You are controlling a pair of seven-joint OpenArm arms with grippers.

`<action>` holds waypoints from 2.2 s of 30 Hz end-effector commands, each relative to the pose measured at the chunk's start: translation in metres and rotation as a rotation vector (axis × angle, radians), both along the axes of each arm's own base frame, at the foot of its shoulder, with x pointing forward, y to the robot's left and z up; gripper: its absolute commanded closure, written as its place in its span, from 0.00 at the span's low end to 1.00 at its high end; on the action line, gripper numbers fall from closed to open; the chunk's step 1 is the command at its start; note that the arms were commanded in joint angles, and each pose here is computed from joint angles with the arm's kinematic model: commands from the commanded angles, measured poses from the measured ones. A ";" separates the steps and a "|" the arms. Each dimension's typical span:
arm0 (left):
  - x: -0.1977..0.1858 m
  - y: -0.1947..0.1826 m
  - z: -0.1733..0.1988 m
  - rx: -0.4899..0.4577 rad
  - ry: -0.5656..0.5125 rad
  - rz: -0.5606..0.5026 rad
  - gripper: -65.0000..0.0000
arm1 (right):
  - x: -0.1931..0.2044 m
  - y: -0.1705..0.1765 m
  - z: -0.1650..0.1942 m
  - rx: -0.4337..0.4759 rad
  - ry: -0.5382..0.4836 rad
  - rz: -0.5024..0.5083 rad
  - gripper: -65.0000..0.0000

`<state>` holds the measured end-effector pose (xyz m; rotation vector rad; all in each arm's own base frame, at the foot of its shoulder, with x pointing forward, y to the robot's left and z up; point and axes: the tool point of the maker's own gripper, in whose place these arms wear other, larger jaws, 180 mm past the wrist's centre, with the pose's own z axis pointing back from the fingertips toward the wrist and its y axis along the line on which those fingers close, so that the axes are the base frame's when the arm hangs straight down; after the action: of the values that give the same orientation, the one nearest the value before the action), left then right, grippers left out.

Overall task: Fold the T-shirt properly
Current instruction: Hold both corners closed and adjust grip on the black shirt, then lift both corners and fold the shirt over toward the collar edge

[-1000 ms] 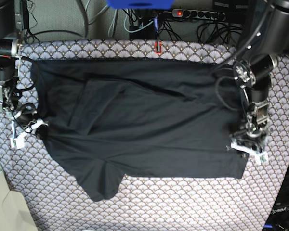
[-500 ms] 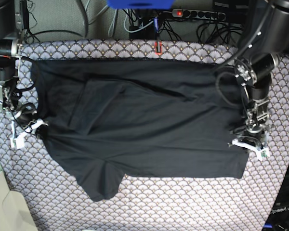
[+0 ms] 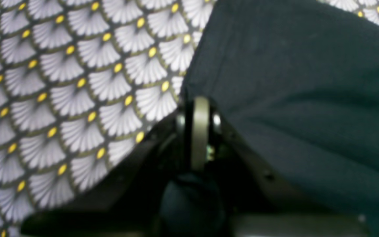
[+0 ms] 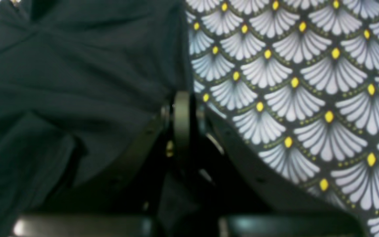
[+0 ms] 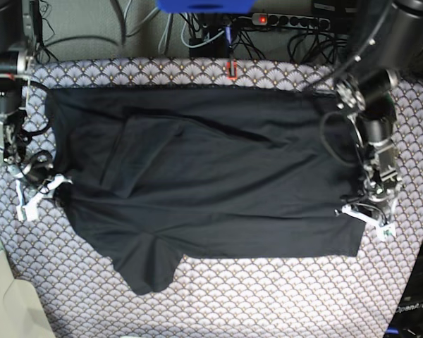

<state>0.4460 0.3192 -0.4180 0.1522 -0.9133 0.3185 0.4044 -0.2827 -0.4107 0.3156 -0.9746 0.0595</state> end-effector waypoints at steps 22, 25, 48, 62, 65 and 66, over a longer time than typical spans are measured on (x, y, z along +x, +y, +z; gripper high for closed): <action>-0.038 0.028 0.070 0.197 -0.109 0.034 1.00 | -0.036 0.007 0.041 -0.119 -0.121 0.131 1.00; -0.038 0.036 0.078 0.219 -0.118 0.040 1.00 | -0.034 -0.010 0.050 -0.127 -0.143 0.088 1.00; -0.046 0.052 0.084 0.256 -0.097 0.051 1.00 | -0.109 0.019 0.050 -0.177 -0.121 0.187 1.00; -0.097 0.053 0.097 0.335 -0.028 0.057 1.00 | -0.127 0.009 0.053 -0.197 -0.114 0.165 1.00; -0.109 0.048 0.097 0.350 -0.026 0.050 1.00 | -0.136 0.005 0.050 -0.199 -0.098 0.157 1.00; -0.113 0.049 0.094 0.355 -0.015 0.048 1.00 | -0.138 0.006 0.048 -0.198 -0.093 0.160 1.00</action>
<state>0.3285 0.3558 -0.3430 0.4479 -0.9326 0.1984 0.2585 -0.2695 -0.3774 0.2274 -0.9834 0.3047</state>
